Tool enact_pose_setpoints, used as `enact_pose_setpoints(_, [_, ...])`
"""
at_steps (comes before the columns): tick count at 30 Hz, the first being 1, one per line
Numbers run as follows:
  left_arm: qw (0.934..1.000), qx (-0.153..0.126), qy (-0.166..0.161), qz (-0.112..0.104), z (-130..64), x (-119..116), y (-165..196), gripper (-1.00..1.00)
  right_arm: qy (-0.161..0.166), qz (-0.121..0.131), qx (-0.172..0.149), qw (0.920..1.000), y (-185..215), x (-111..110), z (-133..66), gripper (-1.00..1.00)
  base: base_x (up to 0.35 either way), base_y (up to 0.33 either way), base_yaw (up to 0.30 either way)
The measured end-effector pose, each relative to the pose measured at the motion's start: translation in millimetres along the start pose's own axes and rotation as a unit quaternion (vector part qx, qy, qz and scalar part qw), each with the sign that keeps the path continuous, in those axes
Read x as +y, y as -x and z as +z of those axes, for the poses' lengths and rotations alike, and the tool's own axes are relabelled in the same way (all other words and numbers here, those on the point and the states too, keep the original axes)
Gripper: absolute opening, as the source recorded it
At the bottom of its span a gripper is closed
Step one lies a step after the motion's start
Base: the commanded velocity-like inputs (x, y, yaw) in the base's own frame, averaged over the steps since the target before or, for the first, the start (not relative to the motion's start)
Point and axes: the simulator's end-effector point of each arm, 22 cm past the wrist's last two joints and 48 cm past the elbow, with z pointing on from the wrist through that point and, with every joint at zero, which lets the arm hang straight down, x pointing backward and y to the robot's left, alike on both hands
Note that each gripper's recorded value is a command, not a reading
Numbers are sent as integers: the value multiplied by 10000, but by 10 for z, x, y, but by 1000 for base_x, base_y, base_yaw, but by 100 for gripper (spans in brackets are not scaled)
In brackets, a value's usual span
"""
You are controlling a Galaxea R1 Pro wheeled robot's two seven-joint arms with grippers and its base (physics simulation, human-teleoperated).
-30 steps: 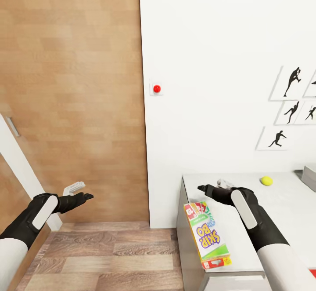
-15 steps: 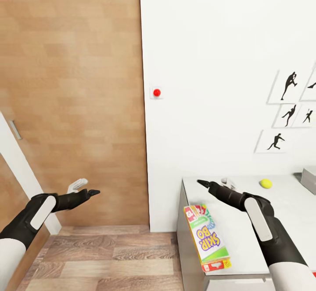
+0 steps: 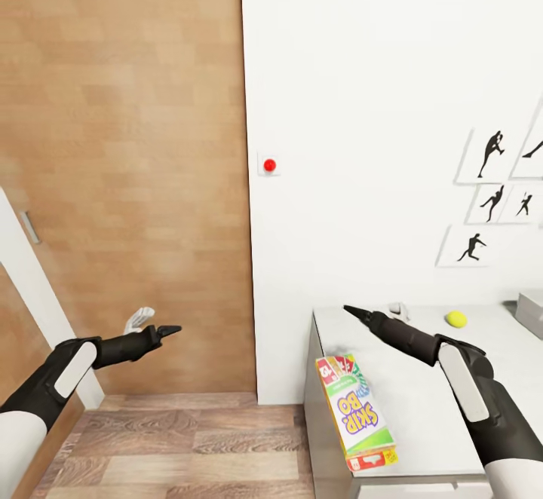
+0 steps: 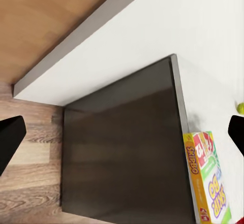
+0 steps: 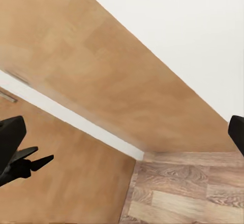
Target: Put all the toys in the child's room - the three board games (two on the bed and one on the table), the two jigsaw puzzles on the table, and the tennis ball on the table - inside the toy box on the table in the child's room.
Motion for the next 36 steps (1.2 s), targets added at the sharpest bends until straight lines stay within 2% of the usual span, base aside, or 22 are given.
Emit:
enact_pose_setpoints(5, [10000,-20,-62,-5,-12,-47,8,100,311,-36,-90,9995,87,122,-98,100,0,0,0])
enact_pose_setpoints(9, [10000,-30,-93,12,-2,-85,3,100,440,-46,-168,9989,150,171,-158,100,0,0,0])
enact_pose_setpoints(16, [9999,-3,-166,19,60,-169,-45,100,445,-79,-250,9987,186,167,-172,100,0,0,0])
enact_pose_setpoints(20, [9998,15,-177,24,82,-187,-68,100,438,-271,-524,9973,292,157,-181,100,0,0,0])
enact_pose_setpoints(23, [9998,42,-196,28,113,-216,-98,100,448,-324,-596,9967,320,162,-184,100,0,0,0])
enact_pose_setpoints(36, [9994,106,-317,-22,177,-326,-159,100,477,-350,-639,9962,342,176,-193,100,0,0,0])
